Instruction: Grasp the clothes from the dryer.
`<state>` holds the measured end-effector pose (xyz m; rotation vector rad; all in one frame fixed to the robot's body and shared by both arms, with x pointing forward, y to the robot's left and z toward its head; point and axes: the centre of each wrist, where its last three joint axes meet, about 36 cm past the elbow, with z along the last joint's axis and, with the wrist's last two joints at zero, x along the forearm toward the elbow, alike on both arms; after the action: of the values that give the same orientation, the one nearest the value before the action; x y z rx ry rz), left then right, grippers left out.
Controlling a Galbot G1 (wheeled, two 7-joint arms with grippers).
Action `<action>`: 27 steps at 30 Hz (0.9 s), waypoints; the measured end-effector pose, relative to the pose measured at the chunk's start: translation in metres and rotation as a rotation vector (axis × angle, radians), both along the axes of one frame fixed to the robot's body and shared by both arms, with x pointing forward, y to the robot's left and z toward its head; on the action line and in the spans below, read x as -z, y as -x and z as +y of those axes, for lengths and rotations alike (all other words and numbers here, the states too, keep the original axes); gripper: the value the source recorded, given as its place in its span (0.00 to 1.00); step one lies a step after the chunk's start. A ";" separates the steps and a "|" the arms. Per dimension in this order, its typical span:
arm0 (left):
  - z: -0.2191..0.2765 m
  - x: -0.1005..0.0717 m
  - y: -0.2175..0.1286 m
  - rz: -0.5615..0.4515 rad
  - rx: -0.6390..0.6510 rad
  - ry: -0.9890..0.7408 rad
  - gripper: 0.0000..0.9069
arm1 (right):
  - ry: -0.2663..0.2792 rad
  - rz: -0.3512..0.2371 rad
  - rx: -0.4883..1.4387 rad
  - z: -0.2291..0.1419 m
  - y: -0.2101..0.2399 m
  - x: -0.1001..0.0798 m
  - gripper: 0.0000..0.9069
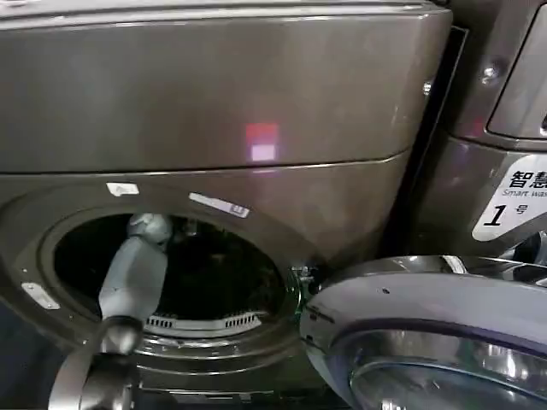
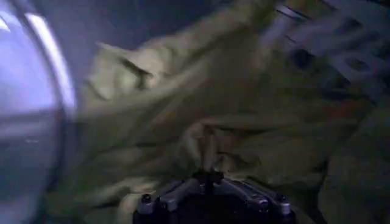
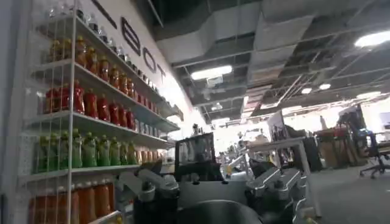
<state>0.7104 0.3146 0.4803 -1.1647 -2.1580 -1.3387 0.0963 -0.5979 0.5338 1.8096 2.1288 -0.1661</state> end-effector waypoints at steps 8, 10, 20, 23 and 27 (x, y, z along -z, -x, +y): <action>-0.024 -0.004 0.006 -0.269 -0.294 0.261 0.00 | 0.011 -0.004 -0.019 0.004 -0.007 -0.004 1.00; -0.032 -0.006 0.009 -0.320 -0.375 0.339 0.00 | 0.013 -0.006 -0.022 0.004 -0.008 -0.004 1.00; -0.054 -0.012 0.029 -0.424 -0.747 0.656 0.00 | 0.024 0.014 -0.030 0.007 -0.010 -0.006 1.00; -0.057 -0.014 0.032 -0.427 -0.803 0.702 0.00 | 0.029 0.015 -0.024 0.006 -0.008 -0.006 1.00; -0.061 -0.014 0.035 -0.423 -0.852 0.743 0.00 | 0.034 0.023 -0.016 0.005 -0.004 -0.006 1.00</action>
<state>0.6755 0.2537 0.4943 -0.0002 -3.0395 -0.4151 0.1008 -0.5933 0.5395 1.7794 2.1431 -0.2187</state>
